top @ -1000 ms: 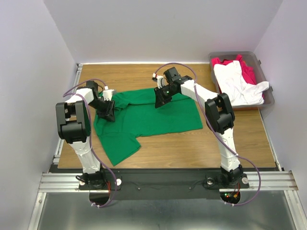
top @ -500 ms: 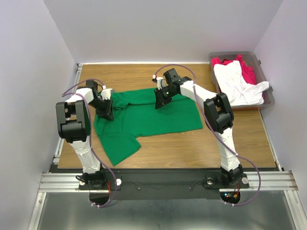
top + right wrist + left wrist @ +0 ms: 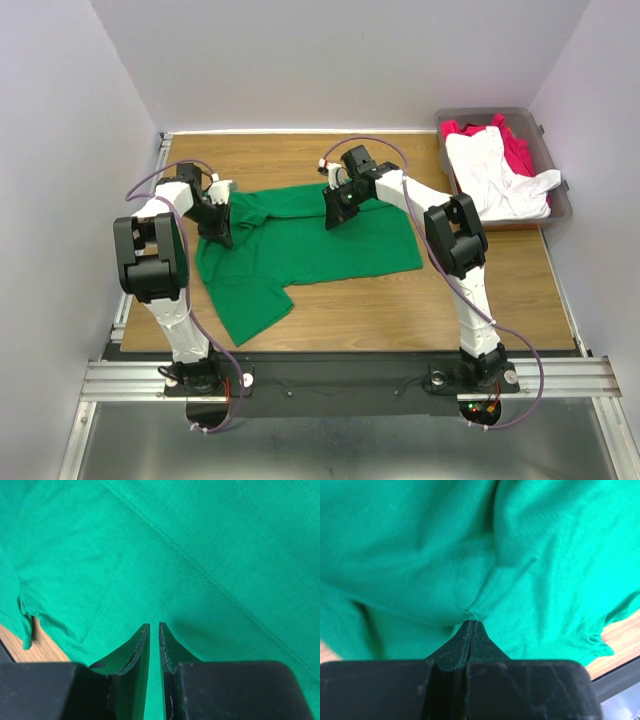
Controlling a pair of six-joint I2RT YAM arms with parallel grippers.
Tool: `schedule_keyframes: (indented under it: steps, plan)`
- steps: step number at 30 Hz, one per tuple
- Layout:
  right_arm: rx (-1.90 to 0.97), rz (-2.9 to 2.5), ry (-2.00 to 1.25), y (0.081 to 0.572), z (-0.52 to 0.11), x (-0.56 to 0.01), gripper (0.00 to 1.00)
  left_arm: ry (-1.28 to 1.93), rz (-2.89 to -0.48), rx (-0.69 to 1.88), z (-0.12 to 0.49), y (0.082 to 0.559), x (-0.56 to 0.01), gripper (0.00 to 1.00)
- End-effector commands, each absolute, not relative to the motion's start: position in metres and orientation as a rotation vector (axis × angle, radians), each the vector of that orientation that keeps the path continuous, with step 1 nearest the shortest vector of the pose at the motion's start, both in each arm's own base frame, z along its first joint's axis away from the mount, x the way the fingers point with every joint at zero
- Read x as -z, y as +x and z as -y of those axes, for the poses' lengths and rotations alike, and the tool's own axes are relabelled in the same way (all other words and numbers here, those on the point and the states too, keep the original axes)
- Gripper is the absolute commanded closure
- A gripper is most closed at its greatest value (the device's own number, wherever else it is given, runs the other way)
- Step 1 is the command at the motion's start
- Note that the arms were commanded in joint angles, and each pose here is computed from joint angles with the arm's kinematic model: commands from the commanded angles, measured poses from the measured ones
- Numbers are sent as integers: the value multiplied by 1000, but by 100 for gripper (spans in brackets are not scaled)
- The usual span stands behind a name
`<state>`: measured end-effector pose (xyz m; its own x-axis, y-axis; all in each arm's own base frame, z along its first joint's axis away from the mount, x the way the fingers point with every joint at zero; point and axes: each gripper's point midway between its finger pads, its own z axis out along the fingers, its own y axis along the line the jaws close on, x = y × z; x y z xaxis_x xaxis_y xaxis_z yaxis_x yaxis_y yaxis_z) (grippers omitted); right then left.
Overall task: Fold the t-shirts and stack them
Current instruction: Fold the tshirt
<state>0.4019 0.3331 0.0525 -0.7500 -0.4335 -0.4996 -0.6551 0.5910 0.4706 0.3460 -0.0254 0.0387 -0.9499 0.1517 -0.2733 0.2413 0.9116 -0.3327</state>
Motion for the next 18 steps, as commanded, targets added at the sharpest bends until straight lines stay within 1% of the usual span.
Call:
schedule_keyframes:
  steps: [1,6,10,18]
  plan:
    - [-922,-2453,-895,407,-335,-57,82,333,-2716,442,16,356,-91,100]
    - [-924,-2443,-900,406,-337,-61,82,347,-2677,400,11,366,-106,100]
    - [-930,-2435,-897,406,-338,-66,82,321,-2684,421,6,372,-106,100]
    - [-918,-2416,-905,406,-336,-75,82,264,-2735,497,-10,350,-116,100]
